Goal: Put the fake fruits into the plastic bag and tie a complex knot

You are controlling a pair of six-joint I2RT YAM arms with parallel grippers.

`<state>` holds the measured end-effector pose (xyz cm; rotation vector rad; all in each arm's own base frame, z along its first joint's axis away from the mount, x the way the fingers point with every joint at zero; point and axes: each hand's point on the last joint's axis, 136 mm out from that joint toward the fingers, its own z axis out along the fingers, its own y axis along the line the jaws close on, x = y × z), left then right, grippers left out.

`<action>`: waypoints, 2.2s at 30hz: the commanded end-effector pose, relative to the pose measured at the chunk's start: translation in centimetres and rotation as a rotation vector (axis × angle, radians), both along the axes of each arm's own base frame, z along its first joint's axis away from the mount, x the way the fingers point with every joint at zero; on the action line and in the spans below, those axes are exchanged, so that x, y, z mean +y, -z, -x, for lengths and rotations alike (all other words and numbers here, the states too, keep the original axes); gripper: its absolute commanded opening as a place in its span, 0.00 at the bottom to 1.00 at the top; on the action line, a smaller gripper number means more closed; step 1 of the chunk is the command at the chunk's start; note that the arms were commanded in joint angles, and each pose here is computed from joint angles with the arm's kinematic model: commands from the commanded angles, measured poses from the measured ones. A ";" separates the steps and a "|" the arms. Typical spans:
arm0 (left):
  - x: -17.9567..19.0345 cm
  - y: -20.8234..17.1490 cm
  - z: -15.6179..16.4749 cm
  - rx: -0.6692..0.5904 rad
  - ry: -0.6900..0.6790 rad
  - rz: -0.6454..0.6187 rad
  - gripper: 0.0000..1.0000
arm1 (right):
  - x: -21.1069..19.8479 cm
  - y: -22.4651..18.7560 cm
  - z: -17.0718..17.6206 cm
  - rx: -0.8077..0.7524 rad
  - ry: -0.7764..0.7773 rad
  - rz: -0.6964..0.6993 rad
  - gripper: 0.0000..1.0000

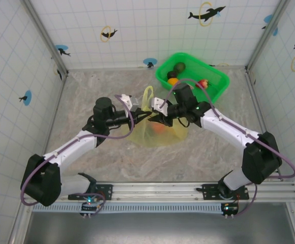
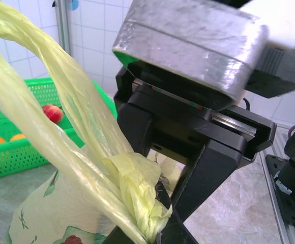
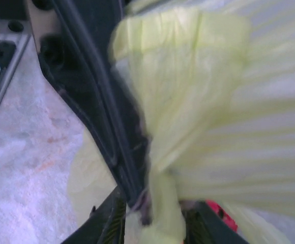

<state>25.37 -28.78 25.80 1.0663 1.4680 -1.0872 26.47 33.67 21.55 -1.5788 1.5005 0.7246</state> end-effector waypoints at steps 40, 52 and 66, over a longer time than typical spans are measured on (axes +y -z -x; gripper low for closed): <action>-0.3 -0.9 1.0 -0.027 0.061 0.045 0.25 | -0.6 -1.7 0.1 0.067 -0.018 -0.176 0.00; -0.2 -0.8 1.3 -0.050 0.069 0.039 0.00 | -1.8 -3.1 -0.9 0.040 0.036 -0.189 0.00; 0.2 -0.4 0.7 -0.099 0.013 0.035 0.00 | -3.7 -14.6 -3.0 0.324 0.285 -0.524 0.51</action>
